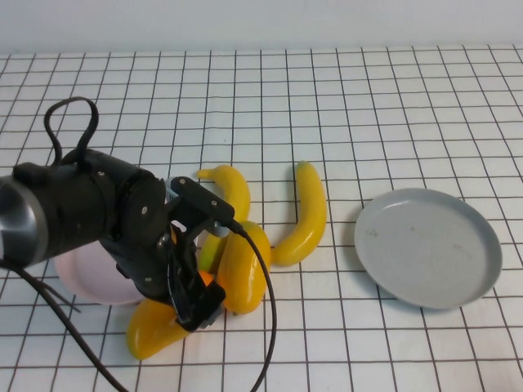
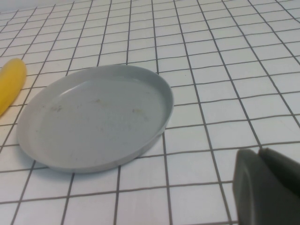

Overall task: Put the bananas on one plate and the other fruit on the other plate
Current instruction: Put one type of fruit in the left plate

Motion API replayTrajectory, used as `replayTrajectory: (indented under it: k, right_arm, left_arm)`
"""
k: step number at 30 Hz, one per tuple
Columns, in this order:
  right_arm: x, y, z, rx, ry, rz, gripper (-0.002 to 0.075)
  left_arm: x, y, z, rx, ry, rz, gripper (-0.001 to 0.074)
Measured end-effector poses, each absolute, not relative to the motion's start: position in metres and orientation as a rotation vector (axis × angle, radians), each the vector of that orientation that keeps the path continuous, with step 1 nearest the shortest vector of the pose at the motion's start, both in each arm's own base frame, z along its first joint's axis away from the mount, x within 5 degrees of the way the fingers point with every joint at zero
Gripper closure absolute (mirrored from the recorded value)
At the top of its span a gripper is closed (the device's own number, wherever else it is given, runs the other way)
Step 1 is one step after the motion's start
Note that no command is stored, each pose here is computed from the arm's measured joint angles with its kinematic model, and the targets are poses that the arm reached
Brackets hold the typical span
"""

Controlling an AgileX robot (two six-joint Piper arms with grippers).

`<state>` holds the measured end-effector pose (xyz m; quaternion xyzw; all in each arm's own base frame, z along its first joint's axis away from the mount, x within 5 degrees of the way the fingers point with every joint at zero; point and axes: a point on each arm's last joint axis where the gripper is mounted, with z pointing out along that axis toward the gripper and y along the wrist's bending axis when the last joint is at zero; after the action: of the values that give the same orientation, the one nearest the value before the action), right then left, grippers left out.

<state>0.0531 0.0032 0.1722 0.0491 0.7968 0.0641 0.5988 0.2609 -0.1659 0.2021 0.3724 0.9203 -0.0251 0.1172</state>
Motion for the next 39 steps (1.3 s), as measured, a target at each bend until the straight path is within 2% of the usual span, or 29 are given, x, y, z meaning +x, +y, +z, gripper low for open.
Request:
replayTrajectory:
  k: [5, 10, 16, 21, 27, 30, 39]
  right_arm:
    - [0.053, 0.003, 0.172, 0.114, 1.848, 0.149, 0.0744]
    - [0.053, 0.003, 0.172, 0.114, 1.848, 0.149, 0.0743]
    - [0.053, 0.003, 0.172, 0.114, 1.848, 0.149, 0.0744]
    - [0.053, 0.003, 0.172, 0.114, 1.848, 0.149, 0.0743]
    - [0.053, 0.003, 0.172, 0.114, 1.848, 0.149, 0.0744]
    - [0.053, 0.003, 0.172, 0.114, 1.848, 0.149, 0.0744]
    - [0.053, 0.003, 0.172, 0.114, 1.848, 0.149, 0.0744]
  left_arm:
    - [0.262, -0.166, 0.200, 1.083, 2.701, -0.073, 0.0186]
    - [0.263, -0.166, 0.208, 1.103, 2.721, -0.044, 0.0186]
    - [0.269, -0.162, 0.267, 1.057, 2.652, 0.029, 0.0186]
    - [0.287, -0.135, 0.298, 0.872, 2.593, 0.078, 0.0186]
    - [0.319, -0.081, 0.283, 0.520, 2.694, 0.117, 0.0186]
    - [0.332, -0.066, 0.267, 0.404, 2.745, 0.124, 0.0186]
    - [0.356, -0.068, 0.221, 0.357, 2.805, 0.086, 0.0186]
